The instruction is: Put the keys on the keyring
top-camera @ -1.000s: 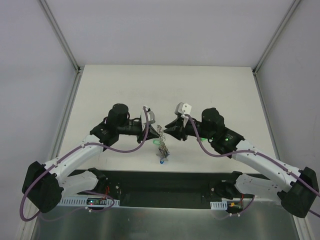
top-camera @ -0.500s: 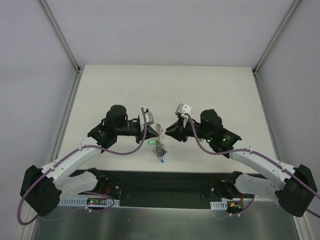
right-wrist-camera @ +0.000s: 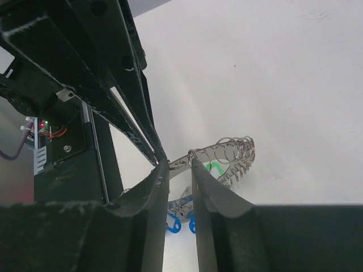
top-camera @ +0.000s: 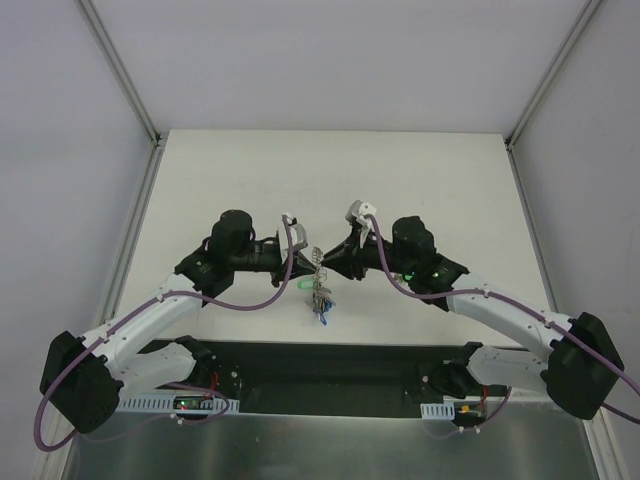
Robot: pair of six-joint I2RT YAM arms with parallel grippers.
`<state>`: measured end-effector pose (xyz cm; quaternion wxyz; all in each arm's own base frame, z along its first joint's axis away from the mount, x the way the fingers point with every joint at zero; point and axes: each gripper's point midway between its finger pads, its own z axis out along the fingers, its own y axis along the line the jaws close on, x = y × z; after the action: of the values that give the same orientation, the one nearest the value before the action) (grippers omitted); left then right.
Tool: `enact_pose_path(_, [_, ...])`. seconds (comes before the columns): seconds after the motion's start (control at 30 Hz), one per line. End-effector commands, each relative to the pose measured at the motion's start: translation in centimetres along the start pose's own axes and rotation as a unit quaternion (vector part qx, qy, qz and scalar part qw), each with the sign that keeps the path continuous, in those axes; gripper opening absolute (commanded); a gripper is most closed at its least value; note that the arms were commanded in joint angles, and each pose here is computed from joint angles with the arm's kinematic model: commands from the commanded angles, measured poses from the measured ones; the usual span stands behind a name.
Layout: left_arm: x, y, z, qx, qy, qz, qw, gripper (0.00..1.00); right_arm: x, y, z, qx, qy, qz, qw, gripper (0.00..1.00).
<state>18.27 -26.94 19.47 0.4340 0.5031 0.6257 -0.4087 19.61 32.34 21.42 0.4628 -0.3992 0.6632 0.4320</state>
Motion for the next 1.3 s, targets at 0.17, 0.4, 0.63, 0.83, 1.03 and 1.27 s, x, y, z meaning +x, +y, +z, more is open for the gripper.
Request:
enact_pose_path(0.17, [-2.3, -0.3, -0.8, -0.007, -0.041, 0.059, 0.997, 0.00, 0.4, -2.2, 1.0, 0.054, 0.033, 0.009, 0.998, 0.26])
enact_pose_path(0.4, [-2.6, -0.1, -1.2, -0.023, -0.049, 0.073, 0.996, 0.00, 2.1, -6.4, -1.2, 0.180, 0.092, -0.008, 0.979, 0.26])
enact_pose_path(0.63, [-2.4, -0.1, -1.0, -0.021, -0.049, 0.071, 0.996, 0.00, -0.1, -2.8, -1.0, 0.088, 0.023, -0.029, 0.995, 0.26])
enact_pose_path(0.83, [-2.5, -0.2, -1.0, -0.016, -0.052, 0.070, 0.996, 0.00, -0.7, 0.0, -1.3, 0.008, -0.003, -0.056, 0.998, 0.27])
enact_pose_path(1.03, [-2.8, -0.5, -1.1, -0.014, -0.061, 0.074, 0.995, 0.00, -0.1, 1.5, -1.0, -0.048, 0.004, -0.063, 0.997, 0.30])
enact_pose_path(1.27, [-3.2, -0.8, -1.2, -0.009, -0.068, 0.076, 0.995, 0.00, 0.2, 2.3, -0.6, -0.077, 0.008, -0.063, 0.995, 0.31])
